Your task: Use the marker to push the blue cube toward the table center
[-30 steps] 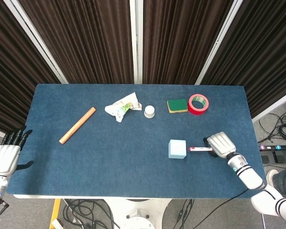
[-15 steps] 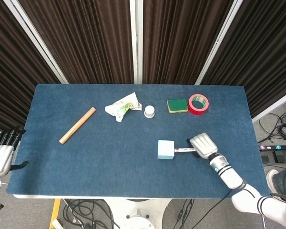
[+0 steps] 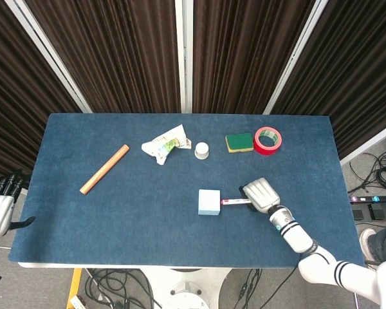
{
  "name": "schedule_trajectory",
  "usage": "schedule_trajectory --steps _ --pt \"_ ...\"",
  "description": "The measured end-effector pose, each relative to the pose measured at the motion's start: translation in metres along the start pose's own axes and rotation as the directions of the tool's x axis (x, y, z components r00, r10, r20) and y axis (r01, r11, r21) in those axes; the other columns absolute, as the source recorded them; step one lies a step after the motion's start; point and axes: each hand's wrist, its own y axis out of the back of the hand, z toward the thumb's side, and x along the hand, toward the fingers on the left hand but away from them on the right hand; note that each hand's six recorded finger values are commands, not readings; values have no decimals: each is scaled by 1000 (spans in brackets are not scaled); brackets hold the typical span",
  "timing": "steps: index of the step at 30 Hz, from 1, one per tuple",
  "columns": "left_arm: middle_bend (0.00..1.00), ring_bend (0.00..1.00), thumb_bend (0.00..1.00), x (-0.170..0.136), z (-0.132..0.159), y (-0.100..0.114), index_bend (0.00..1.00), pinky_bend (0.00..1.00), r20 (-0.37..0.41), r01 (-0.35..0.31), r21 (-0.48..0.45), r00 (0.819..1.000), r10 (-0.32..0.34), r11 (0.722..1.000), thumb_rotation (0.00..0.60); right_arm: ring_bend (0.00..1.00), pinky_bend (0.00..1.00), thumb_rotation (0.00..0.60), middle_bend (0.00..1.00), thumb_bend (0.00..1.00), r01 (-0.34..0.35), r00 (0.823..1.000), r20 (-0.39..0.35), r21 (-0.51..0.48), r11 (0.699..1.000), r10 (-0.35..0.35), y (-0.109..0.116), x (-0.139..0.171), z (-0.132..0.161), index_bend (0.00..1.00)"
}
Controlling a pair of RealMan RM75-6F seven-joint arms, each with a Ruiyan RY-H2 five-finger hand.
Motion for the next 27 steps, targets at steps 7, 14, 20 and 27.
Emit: schedule_trajectory --steps 7,14,20,27 --pt "61 0 11 0 5 -4 136 102 10 5 -6 1000 -5 1000 600 948 1000 600 631 245 -14 999 30 27 1000 13 0 12 -20 650" --pt "61 0 11 0 4 -2 136 102 10 3 -1 1000 -3 1000 600 947 1000 600 632 244 -18 1000 4 9 1000 18 -2 6 -5 651" --pt "61 0 11 -1 -2 0 135 102 -3 0 0 1000 0 1000 600 949 1000 600 633 245 -20 999 -36 -12 1000 20 -2 -11 25 652" --pt "61 0 11 -3 -9 0 135 102 -17 7 -2 1000 -7 1000 600 949 1000 600 635 246 -2 997 -72 -42 999 -1 8 -35 63 655"
